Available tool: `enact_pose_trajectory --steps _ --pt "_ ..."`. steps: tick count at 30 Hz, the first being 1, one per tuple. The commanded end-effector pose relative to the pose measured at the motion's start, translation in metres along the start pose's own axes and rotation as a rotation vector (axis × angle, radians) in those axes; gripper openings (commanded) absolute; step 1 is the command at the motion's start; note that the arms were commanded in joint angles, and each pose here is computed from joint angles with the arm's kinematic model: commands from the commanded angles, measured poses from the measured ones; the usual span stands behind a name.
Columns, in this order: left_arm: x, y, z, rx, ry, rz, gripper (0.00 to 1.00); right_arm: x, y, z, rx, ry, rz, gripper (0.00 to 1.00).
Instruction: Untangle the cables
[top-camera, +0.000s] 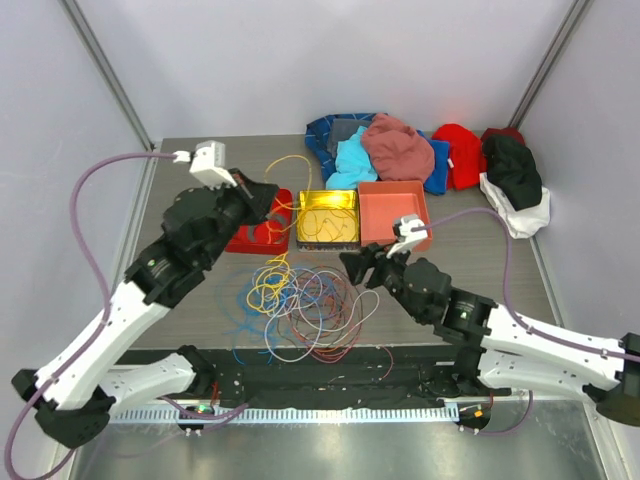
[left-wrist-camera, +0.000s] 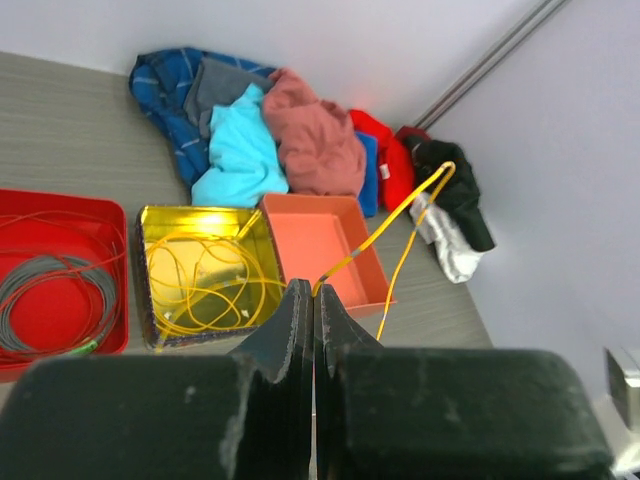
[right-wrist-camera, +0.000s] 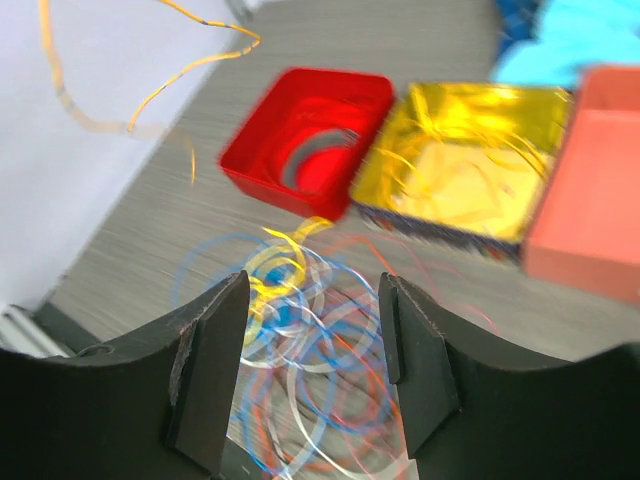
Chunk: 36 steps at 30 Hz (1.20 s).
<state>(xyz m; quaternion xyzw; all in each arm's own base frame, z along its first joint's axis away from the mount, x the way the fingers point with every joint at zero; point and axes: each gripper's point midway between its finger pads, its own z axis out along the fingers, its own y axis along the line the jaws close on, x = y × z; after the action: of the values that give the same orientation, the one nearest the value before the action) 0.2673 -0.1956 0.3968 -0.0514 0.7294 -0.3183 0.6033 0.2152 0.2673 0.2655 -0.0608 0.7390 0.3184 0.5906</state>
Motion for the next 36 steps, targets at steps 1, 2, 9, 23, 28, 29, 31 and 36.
enact_pose_trajectory --steps 1,2,9,23,28,29,31,36 --pt "0.021 0.001 0.035 -0.027 0.027 0.013 0.00 0.031 -0.056 -0.026 0.183 0.048 0.003 0.62" --pt "0.026 0.001 0.041 -0.028 0.034 0.016 0.00 0.026 -0.062 -0.034 0.195 0.023 0.026 0.61" --pt "0.061 0.007 0.095 -0.079 0.090 0.057 0.00 0.032 -0.091 -0.062 0.248 0.014 0.061 0.55" --pt "0.105 0.052 0.174 -0.209 0.149 0.069 0.00 0.063 -0.095 -0.063 0.234 0.082 0.083 0.54" --pt "0.134 0.069 0.194 -0.232 0.205 0.057 0.00 0.070 -0.098 -0.062 0.242 0.096 0.074 0.54" --pt "0.141 0.071 0.196 -0.230 0.223 0.054 0.00 0.071 -0.098 -0.062 0.245 0.097 0.071 0.55" --pt "0.158 0.078 0.201 -0.239 0.258 0.050 0.00 0.070 -0.100 -0.062 0.250 0.095 0.056 0.54" --pt "0.198 0.098 0.209 -0.278 0.338 0.059 0.00 0.069 -0.101 -0.062 0.254 0.095 0.046 0.54"
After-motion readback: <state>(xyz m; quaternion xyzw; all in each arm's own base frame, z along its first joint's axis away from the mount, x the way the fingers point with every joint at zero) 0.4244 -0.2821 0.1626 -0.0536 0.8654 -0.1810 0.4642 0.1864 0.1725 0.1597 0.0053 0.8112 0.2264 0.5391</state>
